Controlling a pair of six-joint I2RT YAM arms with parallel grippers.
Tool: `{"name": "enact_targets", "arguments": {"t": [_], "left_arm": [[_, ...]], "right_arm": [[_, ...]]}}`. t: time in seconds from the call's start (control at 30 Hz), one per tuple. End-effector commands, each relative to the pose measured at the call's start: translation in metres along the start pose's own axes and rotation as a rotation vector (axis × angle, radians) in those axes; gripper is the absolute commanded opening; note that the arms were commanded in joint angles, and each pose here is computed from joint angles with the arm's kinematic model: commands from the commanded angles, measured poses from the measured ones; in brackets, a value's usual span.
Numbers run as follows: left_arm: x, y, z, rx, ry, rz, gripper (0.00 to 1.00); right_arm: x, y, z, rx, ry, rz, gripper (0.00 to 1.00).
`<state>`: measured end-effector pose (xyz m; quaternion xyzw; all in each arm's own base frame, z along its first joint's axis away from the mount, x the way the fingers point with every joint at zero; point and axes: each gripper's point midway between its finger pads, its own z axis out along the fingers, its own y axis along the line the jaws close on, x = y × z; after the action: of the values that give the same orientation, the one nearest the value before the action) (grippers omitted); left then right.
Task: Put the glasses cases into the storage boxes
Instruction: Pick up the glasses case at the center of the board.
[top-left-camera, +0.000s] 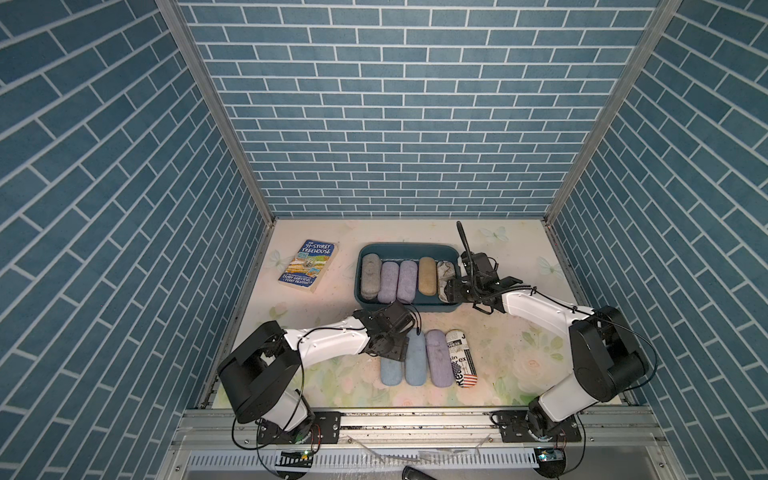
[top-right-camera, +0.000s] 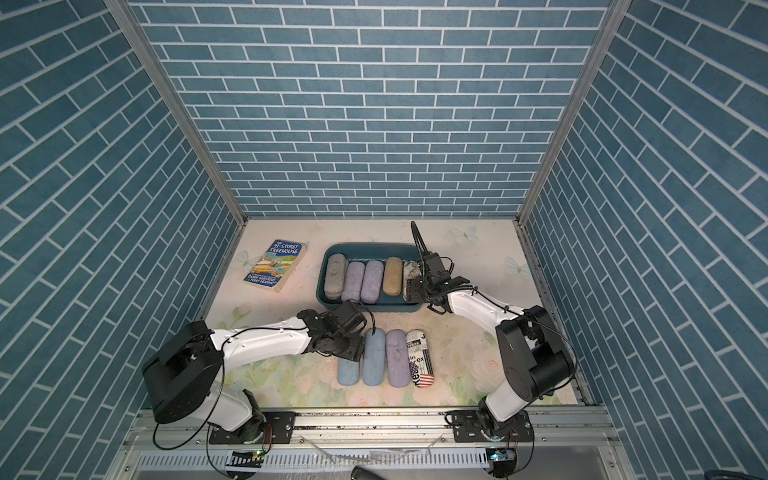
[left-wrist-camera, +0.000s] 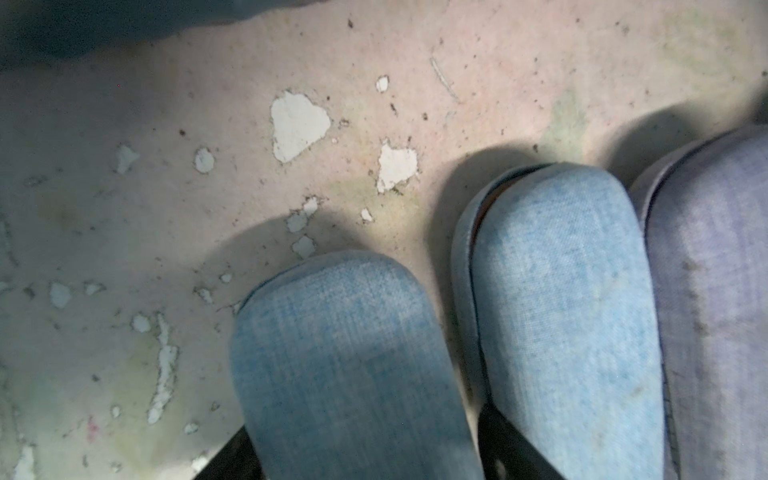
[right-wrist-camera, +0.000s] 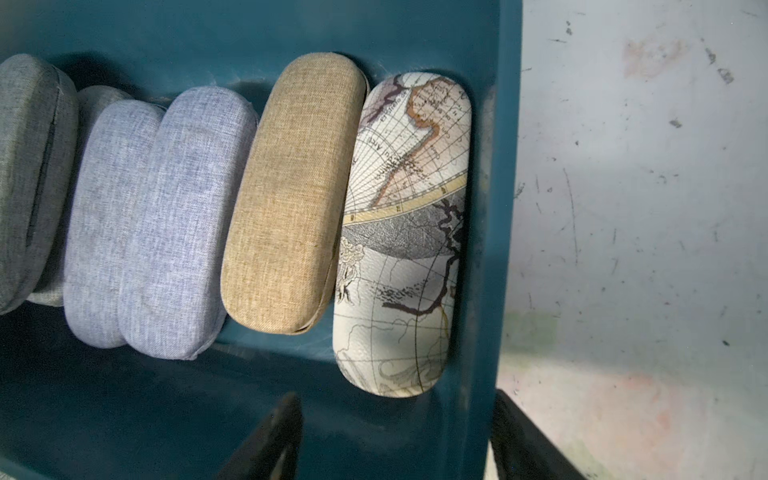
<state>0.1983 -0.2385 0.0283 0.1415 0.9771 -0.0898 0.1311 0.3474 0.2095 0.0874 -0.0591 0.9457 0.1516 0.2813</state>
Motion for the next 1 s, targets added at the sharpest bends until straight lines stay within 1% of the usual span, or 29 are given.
{"name": "enact_targets", "arguments": {"t": [0.0, 0.13, 0.27, 0.4, 0.57, 0.7, 0.77, 0.83, 0.97], "left_arm": [[0.006, 0.006, 0.002, -0.055, 0.027, 0.032, 0.71], [0.007, 0.008, 0.0, -0.073, 0.027, 0.039, 0.67], [0.005, 0.011, -0.01, -0.084, 0.009, 0.045, 0.65], [-0.003, 0.013, -0.027, -0.095, -0.026, 0.06, 0.65], [-0.016, 0.005, -0.056, -0.057, -0.071, 0.084, 0.65], [-0.031, 0.0, -0.081, -0.032, -0.112, 0.095, 0.64], [-0.04, -0.003, -0.093, 0.002, -0.133, 0.085, 0.64], [-0.054, -0.003, -0.105, 0.034, -0.164, 0.065, 0.64], [-0.084, 0.004, -0.123, 0.056, -0.237, 0.023, 0.64]], "right_arm": [[0.0, 0.002, 0.001, -0.007, 0.004, 0.015, 0.71], [0.0, 0.002, 0.001, -0.006, 0.004, 0.015, 0.71], [-0.001, 0.002, 0.0, -0.005, 0.002, 0.016, 0.71], [-0.004, 0.003, -0.001, -0.006, 0.0, 0.014, 0.71], [-0.005, 0.004, -0.001, -0.009, 0.002, 0.014, 0.71], [-0.005, 0.004, -0.001, -0.01, 0.0, 0.016, 0.71], [-0.004, 0.004, -0.001, -0.009, 0.001, 0.016, 0.71], [-0.004, 0.004, 0.0, -0.009, 0.001, 0.015, 0.71], [-0.003, 0.003, 0.0, -0.01, 0.0, 0.016, 0.71]]}}
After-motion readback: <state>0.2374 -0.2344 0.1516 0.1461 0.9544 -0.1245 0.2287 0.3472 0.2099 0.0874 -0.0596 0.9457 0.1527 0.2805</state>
